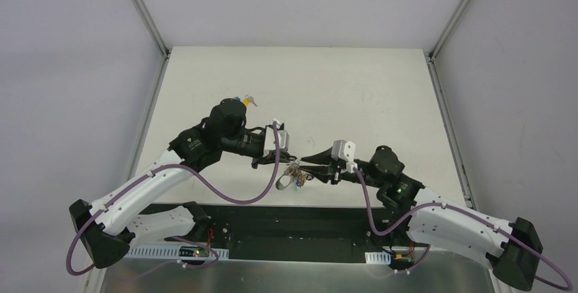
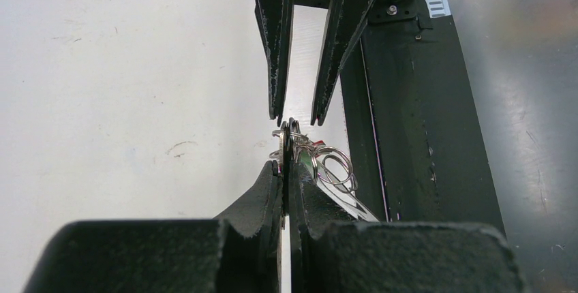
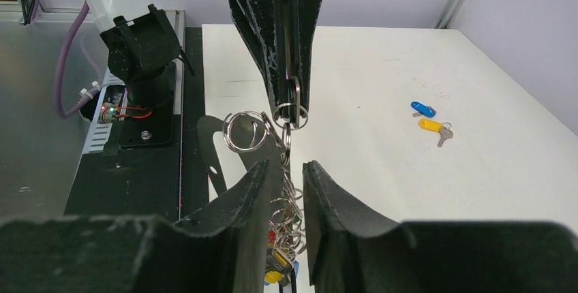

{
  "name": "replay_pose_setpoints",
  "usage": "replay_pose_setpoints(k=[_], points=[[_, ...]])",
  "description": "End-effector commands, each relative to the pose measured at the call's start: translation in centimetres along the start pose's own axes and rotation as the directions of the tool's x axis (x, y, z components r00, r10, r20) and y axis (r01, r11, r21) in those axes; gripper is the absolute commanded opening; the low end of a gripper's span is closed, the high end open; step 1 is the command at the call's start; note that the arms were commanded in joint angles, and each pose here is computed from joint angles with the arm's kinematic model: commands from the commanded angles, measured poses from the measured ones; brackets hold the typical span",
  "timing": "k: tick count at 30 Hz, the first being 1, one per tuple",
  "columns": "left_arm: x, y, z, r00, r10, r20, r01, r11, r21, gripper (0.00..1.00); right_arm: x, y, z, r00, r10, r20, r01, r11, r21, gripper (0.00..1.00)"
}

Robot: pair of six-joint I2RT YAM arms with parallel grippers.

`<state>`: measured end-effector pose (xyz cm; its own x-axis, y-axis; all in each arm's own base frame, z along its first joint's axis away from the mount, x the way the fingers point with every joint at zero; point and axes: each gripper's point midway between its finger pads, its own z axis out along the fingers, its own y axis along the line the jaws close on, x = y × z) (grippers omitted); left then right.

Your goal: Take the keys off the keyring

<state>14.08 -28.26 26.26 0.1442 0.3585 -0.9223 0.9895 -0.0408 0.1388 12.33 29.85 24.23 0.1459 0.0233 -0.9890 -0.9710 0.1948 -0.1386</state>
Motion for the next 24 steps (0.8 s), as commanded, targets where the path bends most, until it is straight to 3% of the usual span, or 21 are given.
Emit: replay_pose_setpoints(k=[1,14,17,22,24], points=[[-2.7,0.3,-0.6,0.994,0.065,0.087,-0.065,0.998,-0.005,0.00,-3.3,-0.1,0.4,0.997,-0.044,0.068,0.045,0.999,-0.015,0.29],[-2.7,0.3,-0.6,0.994,0.064,0.087,-0.064,0.998,-0.004,0.00,-4.3,0.1,1.2,0.996,-0.050,0.077,0.054,0.997,-0.051,0.24],[-2.8,0.2,-0.7,0.994,0.064,0.088,-0.064,0.998,-0.004,0.00,-4.2,0.2,1.2,0.996,-0.048,0.073,0.052,0.997,-0.056,0.19],[-2.8,0.2,-0.7,0.994,0.065,0.089,-0.065,0.998,-0.004,0.00,-3.9,0.1,1.2,0.997,-0.045,0.067,0.048,0.997,-0.055,0.00],[-2.8,0.3,-0.7,0.994,0.067,0.089,-0.067,0.998,-0.007,0.00,-3.7,0.2,1.1,0.997,-0.044,0.066,0.047,0.998,-0.051,0.00]])
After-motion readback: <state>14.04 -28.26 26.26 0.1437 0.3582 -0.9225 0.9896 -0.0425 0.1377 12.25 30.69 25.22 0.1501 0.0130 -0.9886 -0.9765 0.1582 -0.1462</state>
